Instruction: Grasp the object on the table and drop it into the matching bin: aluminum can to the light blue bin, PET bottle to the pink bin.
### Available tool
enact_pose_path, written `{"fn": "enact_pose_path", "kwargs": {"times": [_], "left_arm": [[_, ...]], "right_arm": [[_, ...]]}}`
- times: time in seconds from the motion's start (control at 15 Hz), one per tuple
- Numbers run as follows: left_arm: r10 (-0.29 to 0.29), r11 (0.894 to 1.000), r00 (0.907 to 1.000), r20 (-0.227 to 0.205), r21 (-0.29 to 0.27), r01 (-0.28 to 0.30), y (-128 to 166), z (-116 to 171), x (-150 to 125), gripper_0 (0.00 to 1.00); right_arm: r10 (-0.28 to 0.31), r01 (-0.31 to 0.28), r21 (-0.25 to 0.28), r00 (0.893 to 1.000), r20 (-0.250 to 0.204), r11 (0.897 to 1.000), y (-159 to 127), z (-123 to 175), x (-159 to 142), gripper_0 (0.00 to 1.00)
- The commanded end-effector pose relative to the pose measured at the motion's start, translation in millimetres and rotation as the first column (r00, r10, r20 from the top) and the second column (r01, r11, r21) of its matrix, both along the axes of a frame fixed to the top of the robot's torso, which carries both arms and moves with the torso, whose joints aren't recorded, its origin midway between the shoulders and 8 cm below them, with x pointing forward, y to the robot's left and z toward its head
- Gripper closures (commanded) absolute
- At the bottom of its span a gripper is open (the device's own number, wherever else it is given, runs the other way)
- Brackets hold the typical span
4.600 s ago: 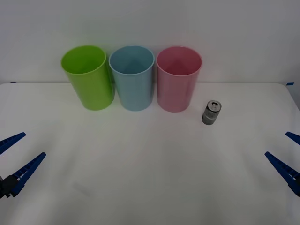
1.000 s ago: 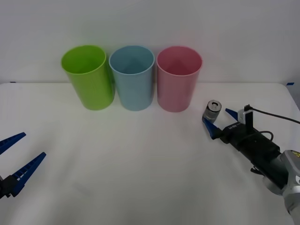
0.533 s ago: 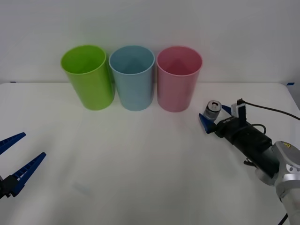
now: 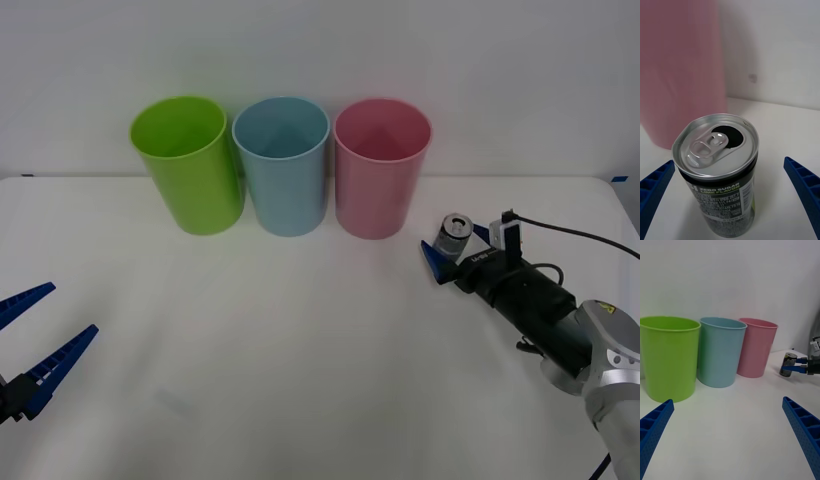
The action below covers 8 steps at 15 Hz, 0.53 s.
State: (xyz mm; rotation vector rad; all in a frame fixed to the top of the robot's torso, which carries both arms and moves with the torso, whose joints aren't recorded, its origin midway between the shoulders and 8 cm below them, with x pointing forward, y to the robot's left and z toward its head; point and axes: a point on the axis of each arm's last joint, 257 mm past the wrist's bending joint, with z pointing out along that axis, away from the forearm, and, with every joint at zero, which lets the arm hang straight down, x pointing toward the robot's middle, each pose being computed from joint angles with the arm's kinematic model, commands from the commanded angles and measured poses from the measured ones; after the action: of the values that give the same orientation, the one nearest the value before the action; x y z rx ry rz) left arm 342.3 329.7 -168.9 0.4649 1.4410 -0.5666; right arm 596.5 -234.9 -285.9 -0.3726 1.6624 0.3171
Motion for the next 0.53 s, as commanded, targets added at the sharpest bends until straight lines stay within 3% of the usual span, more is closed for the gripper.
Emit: {"fn": "enact_pose_path", "kwargs": {"times": [0.07, 0.53], "left_arm": [[0.000, 1.000, 1.0000, 0.000, 0.000, 0.000, 0.0, 0.0, 0.0, 0.00], [0.000, 1.000, 1.0000, 0.000, 0.000, 0.000, 0.0, 0.0, 0.0, 0.00]], "right_arm": [[0.000, 0.000, 0.004, 1.000, 0.003, 1.000, 1.0, 0.8, 0.2, 1.00], [0.003, -0.003, 0.011, 1.000, 0.010, 1.000, 3.0, 3.0, 0.3, 1.00]]}}
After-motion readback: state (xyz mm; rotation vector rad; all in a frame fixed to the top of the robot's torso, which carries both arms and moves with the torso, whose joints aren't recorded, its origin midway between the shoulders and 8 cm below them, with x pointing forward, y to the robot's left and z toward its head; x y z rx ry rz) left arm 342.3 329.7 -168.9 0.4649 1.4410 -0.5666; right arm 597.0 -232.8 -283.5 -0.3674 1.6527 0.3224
